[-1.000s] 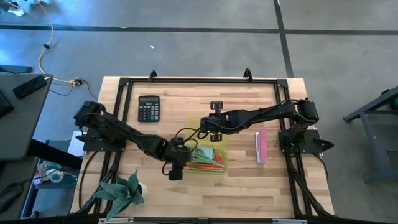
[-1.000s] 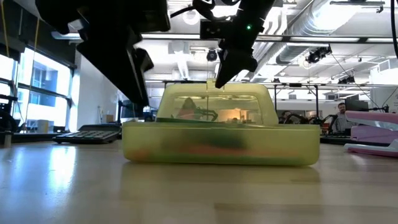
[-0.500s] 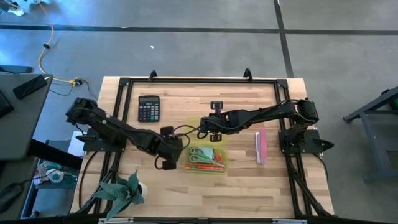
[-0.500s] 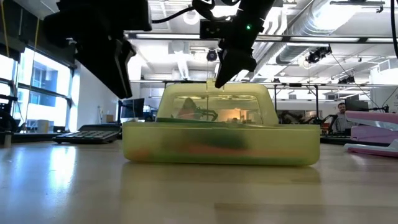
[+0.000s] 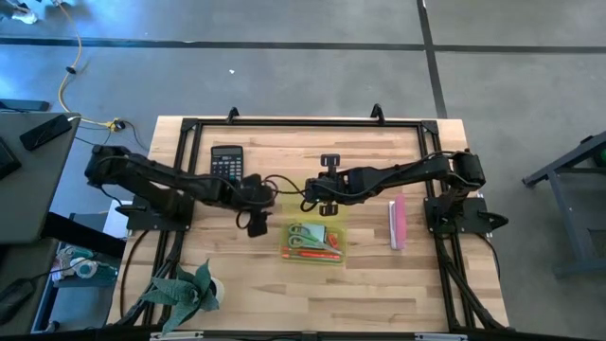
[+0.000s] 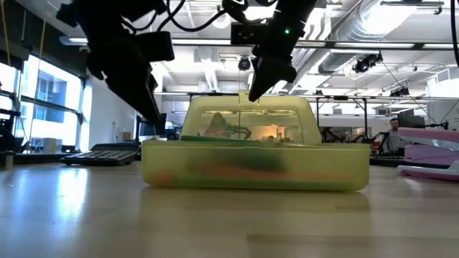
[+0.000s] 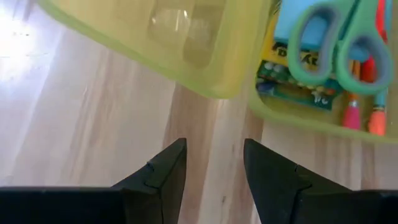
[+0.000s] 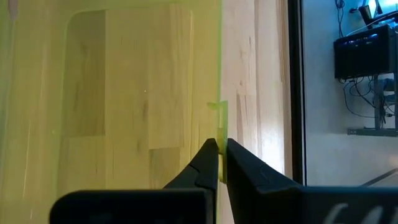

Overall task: Pack school essentials
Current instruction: Close the yellow supply box

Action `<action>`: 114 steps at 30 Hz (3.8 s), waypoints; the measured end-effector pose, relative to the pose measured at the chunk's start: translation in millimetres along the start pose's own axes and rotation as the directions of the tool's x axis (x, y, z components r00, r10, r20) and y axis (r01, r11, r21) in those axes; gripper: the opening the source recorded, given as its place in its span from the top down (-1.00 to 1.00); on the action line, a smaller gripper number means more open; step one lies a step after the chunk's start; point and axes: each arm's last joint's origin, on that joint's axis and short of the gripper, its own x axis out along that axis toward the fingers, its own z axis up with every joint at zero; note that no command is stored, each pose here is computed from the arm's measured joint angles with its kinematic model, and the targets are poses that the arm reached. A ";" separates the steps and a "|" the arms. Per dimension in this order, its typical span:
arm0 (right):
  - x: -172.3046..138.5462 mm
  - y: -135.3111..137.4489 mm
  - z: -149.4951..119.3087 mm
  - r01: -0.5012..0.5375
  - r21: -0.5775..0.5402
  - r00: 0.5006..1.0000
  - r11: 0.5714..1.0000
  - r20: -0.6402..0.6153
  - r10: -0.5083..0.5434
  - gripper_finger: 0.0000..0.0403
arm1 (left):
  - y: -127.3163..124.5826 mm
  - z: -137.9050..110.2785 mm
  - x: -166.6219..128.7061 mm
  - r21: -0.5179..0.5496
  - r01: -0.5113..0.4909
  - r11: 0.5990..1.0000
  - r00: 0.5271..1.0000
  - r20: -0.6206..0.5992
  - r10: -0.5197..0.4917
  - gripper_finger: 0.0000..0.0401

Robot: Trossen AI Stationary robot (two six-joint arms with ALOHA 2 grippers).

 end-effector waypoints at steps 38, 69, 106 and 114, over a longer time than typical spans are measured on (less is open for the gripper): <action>-0.7 0.8 3.0 -0.022 0.038 0.999 0.999 0.030 0.021 0.96 | 61.3 15.6 11.9 -0.196 0.090 0.976 0.986 0.153 -0.060 0.27; -6.6 9.3 6.1 -0.025 -0.012 0.998 1.000 0.057 0.026 0.96 | 108.6 5.8 7.5 -0.288 0.100 0.952 0.991 0.115 -0.069 0.88; -10.7 13.2 12.8 0.003 -0.041 0.993 0.999 0.116 0.001 0.82 | 118.4 17.2 59.8 -0.196 0.558 0.806 0.816 0.305 -0.491 1.00; -10.8 13.3 12.8 0.002 -0.025 0.993 1.000 0.116 0.001 0.39 | 118.4 17.2 59.8 -0.196 0.558 0.806 0.816 0.305 -0.491 1.00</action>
